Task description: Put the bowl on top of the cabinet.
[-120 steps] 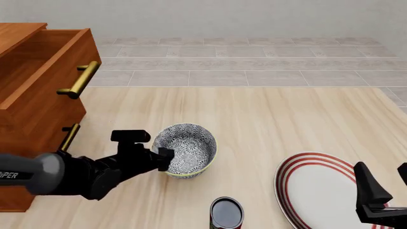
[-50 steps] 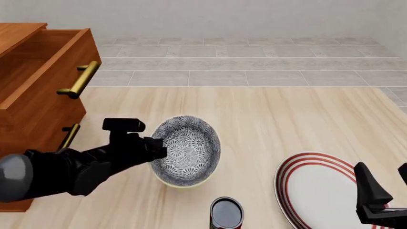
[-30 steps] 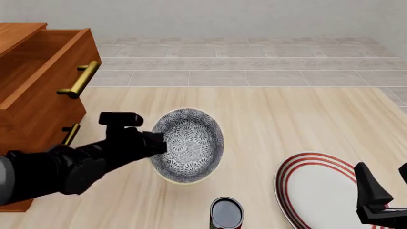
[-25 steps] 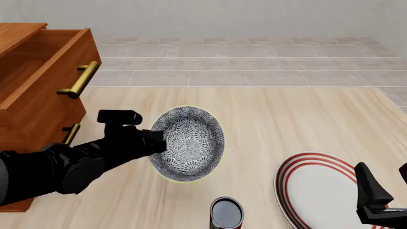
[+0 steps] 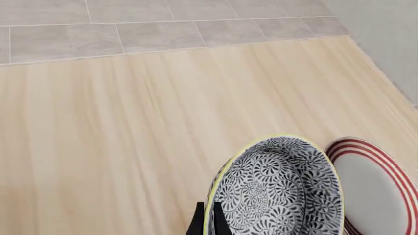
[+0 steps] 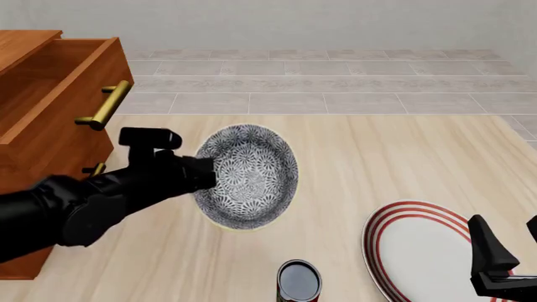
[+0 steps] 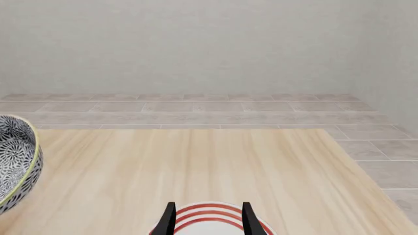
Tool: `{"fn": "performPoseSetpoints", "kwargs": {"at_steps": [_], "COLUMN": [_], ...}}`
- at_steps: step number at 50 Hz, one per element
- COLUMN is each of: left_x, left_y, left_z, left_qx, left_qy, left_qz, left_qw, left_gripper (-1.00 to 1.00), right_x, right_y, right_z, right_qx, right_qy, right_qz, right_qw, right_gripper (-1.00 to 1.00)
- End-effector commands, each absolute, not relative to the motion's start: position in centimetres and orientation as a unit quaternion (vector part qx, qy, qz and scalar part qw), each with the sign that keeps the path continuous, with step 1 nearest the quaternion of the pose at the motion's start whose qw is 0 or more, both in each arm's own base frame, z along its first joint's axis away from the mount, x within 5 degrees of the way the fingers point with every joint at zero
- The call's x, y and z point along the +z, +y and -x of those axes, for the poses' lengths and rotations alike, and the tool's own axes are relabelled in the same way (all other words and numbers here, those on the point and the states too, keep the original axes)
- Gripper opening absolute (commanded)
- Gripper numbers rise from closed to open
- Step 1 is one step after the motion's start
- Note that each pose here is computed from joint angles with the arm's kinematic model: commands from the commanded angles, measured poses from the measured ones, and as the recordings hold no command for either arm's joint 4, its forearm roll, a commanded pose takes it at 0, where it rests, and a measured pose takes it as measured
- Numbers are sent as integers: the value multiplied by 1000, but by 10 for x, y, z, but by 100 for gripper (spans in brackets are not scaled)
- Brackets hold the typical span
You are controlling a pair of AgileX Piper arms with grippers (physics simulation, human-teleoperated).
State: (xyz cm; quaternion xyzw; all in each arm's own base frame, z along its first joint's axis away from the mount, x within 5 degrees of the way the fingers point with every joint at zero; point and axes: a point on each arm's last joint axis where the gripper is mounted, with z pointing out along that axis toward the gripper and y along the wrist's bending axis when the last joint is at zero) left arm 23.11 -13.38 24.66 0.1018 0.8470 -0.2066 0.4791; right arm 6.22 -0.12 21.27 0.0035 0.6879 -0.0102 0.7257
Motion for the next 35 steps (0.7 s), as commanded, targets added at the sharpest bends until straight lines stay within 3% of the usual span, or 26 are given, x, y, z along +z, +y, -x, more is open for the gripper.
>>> {"fn": "performPoseSetpoints", "kwargs": {"at_steps": [1, 35], "left_x": [260, 304], "left_y": [-133, -124], "left_z": [-230, -223], "left_qx": [-211, -213], "left_qy": [845, 840], "left_qz": [-93, -83], "left_qw": [483, 491], "left_gripper": [-100, -100], "right_x": [213, 213], "right_y": [-1, -1], "right_z": [-62, -62], "right_qx": [-10, -13], "right_qy": [688, 687], "right_qz": [-4, -2], "right_qw": [726, 726], "right_gripper": [100, 100]}}
